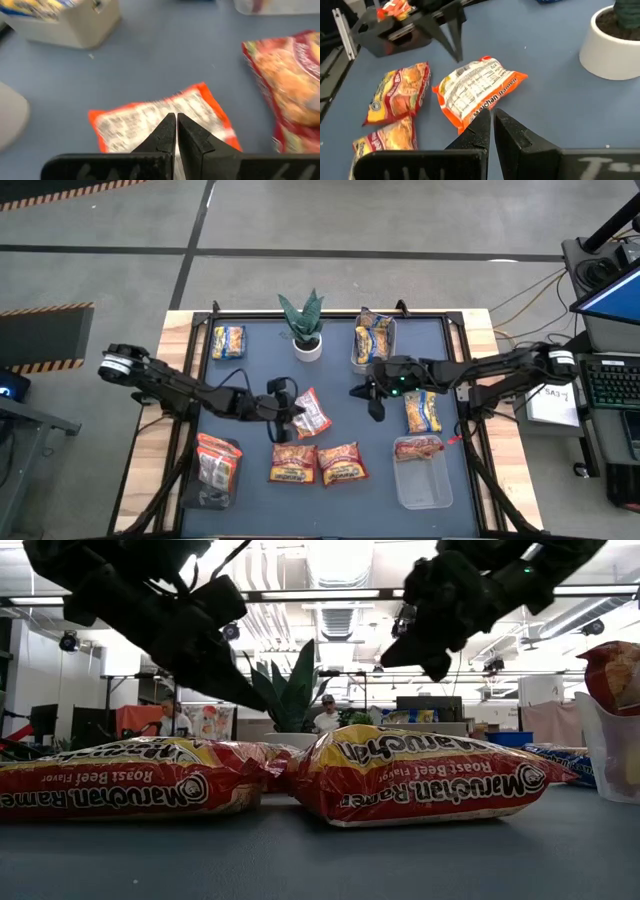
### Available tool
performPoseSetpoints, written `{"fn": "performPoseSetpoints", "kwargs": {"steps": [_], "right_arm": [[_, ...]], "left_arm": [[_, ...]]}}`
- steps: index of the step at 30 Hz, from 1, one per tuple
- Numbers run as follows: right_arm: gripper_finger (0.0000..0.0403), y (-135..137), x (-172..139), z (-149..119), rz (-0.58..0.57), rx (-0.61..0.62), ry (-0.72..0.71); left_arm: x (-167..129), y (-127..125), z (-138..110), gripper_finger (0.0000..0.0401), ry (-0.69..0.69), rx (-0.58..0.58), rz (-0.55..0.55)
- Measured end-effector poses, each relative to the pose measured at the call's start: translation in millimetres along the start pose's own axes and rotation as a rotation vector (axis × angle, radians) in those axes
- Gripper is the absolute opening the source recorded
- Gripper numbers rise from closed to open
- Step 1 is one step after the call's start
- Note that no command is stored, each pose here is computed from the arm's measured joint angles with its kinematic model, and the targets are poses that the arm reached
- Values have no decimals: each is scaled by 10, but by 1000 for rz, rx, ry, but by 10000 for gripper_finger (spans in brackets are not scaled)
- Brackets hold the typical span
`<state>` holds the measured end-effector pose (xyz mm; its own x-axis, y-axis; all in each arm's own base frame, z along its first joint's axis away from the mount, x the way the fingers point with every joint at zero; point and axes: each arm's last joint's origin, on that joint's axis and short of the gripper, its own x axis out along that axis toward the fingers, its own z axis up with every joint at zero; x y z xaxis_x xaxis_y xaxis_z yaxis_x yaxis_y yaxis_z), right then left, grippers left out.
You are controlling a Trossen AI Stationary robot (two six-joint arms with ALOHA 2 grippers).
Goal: Sort Maruchan noodles
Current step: Put the orange instant noodle pack into the gray bin
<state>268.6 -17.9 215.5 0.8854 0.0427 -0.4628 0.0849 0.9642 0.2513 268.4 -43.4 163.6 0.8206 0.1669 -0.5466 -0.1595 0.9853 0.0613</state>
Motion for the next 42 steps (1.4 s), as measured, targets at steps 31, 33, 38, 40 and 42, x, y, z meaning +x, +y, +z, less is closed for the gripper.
{"fn": "performPoseSetpoints", "kwargs": {"steps": [31,33,38,40,42], "right_arm": [[190,-7,641,232,-65,365,164],[213,-26,722,229,-72,369,174],[255,-60,925,179,-88,374,212],[267,-70,997,160,-91,375,225],[276,-81,1060,142,-96,375,236]], "left_arm": [[-39,-175,-155,0,90,-114,-9],[-38,-171,-159,0,94,-105,-6],[-42,-164,-193,0,125,-110,3],[-46,-164,-223,0,133,-134,6],[-49,-153,-273,0,148,-146,11]]}}
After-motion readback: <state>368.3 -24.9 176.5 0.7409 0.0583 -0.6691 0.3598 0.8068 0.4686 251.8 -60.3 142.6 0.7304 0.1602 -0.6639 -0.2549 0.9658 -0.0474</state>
